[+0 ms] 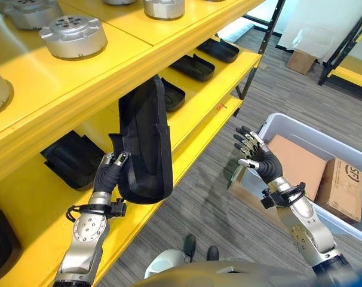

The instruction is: Move parts from the plastic box to the shelf.

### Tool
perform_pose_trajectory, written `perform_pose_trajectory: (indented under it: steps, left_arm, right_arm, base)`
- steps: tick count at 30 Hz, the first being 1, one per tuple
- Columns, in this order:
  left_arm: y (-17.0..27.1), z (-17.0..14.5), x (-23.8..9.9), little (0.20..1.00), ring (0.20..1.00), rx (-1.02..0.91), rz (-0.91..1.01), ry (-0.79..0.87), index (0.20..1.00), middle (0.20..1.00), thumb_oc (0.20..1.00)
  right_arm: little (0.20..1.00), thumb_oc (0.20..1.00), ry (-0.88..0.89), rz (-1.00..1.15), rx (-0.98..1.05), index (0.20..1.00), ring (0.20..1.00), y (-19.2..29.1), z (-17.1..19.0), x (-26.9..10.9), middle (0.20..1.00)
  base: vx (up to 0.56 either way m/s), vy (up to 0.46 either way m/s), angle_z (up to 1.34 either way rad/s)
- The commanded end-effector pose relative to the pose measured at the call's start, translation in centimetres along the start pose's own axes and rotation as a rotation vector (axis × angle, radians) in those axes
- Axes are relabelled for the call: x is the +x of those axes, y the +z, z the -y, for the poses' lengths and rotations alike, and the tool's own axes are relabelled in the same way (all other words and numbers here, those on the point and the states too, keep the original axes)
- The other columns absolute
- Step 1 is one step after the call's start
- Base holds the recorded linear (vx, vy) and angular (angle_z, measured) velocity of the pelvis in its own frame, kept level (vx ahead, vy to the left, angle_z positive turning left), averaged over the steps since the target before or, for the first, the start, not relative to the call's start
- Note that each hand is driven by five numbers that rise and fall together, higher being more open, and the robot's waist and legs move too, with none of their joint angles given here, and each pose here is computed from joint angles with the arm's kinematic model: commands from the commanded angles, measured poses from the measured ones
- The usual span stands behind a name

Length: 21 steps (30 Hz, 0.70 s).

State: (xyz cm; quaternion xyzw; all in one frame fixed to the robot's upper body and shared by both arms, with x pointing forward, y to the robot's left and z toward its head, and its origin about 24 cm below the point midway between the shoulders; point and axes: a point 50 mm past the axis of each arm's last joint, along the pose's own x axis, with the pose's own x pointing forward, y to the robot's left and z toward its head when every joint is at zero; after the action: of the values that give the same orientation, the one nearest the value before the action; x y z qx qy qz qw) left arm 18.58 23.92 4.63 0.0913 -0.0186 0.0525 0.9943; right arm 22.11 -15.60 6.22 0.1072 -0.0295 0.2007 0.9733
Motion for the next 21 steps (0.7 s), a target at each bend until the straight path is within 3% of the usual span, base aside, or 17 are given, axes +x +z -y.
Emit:
perform_pose_trajectory:
  steps: [1, 8, 15, 21]
  left_arm:
    - [3.8, -0.2, 1.4, 0.200, 0.200, -0.040, 0.221, -0.002, 0.200, 0.200, 0.200]
    - [4.6, -0.4, 2.1, 0.200, 0.200, -0.033, 0.266, 0.025, 0.200, 0.200, 0.200]
    - [5.3, 0.8, 2.8, 0.200, 0.200, -0.052, 0.297, -0.012, 0.200, 0.200, 0.200]
    - [5.6, -0.3, 2.6, 0.200, 0.200, 0.001, 0.306, 0.002, 0.200, 0.200, 0.200]
  right_arm:
    - [1.000, 1.000, 0.043, 0.156, -0.037, 1.000, 1.000, 2.9, -0.2, 2.2, 1.000]
    - [1.000, 1.000, 0.041, 0.158, -0.013, 1.000, 1.000, 2.9, -0.2, 2.6, 1.000]
    - [1.000, 1.000, -0.101, 0.137, 0.023, 1.000, 1.000, 2.2, 1.6, 1.1, 1.000]
    - [1.000, 1.000, -0.094, 0.154, 0.003, 1.000, 1.000, 2.3, 1.3, 1.6, 1.000]
  base:
    - [-0.20, 0.033, 0.76]
    - [-0.12, 0.089, 0.42]
    - [-0.02, 0.282, 0.90]
    - [0.05, 0.246, 0.74]
